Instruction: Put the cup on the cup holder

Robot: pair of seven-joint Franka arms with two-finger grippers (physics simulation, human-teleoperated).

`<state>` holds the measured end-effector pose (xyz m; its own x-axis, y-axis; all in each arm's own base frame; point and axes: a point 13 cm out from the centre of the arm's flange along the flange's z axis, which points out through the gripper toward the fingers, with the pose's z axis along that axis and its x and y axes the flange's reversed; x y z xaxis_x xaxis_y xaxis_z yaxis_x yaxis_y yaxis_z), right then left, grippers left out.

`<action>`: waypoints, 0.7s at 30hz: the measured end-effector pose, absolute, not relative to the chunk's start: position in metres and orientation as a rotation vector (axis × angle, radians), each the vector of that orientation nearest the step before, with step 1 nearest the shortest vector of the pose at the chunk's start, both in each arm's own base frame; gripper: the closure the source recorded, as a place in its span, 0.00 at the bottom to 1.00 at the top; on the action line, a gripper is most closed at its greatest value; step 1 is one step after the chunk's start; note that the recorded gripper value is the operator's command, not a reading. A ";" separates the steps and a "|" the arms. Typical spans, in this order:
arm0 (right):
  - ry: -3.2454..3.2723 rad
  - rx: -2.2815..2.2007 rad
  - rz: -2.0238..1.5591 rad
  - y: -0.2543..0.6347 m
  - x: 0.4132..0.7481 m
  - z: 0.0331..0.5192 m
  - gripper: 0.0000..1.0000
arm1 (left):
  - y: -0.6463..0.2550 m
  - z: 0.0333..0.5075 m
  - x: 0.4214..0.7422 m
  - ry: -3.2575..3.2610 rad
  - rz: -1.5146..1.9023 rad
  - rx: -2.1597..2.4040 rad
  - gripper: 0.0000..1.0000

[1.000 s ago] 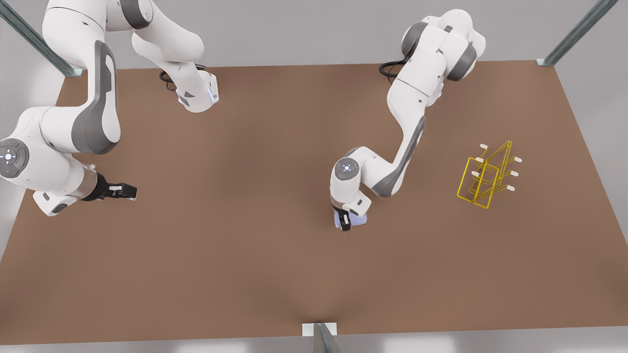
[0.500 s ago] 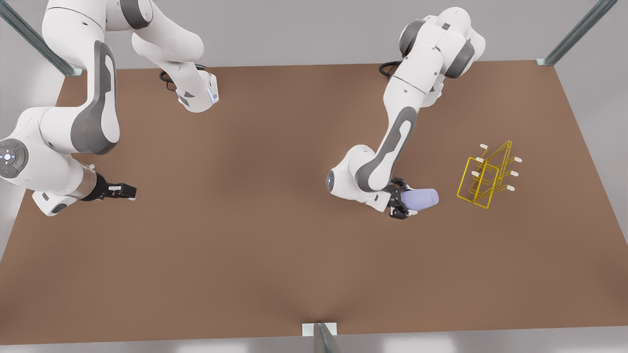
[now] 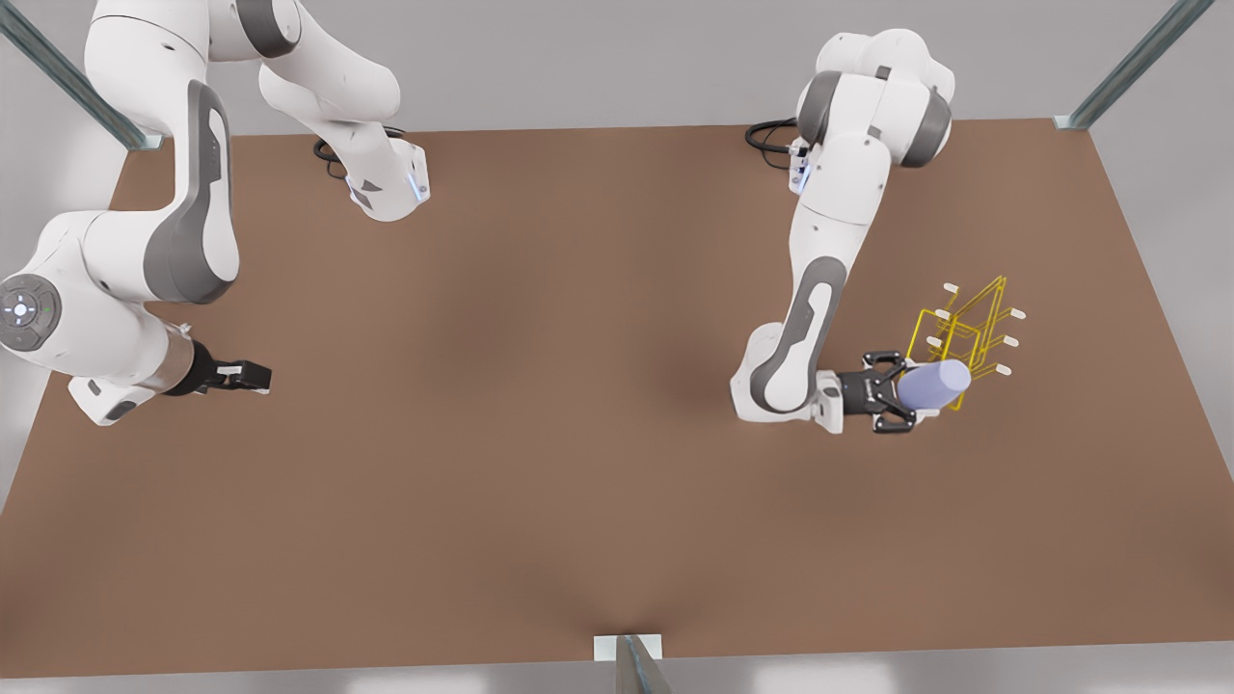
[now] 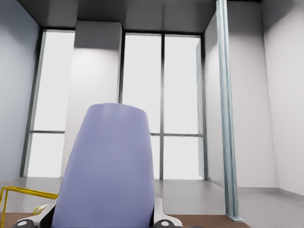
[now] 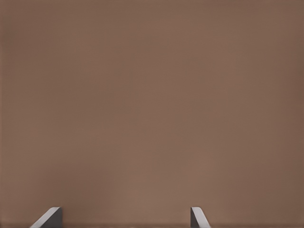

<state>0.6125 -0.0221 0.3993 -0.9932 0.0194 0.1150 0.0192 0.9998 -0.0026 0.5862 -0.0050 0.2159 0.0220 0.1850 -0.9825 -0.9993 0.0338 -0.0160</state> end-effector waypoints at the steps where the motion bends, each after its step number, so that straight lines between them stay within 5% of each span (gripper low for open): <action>1: -3.026 -0.029 0.002 -0.022 0.613 0.399 0.00 | -0.001 0.216 0.582 1.069 1.263 -1.048 0.30; 21: -3.100 0.001 0.012 -0.013 0.627 0.424 0.00 | 0.066 0.194 0.500 1.122 1.260 -0.887 0.30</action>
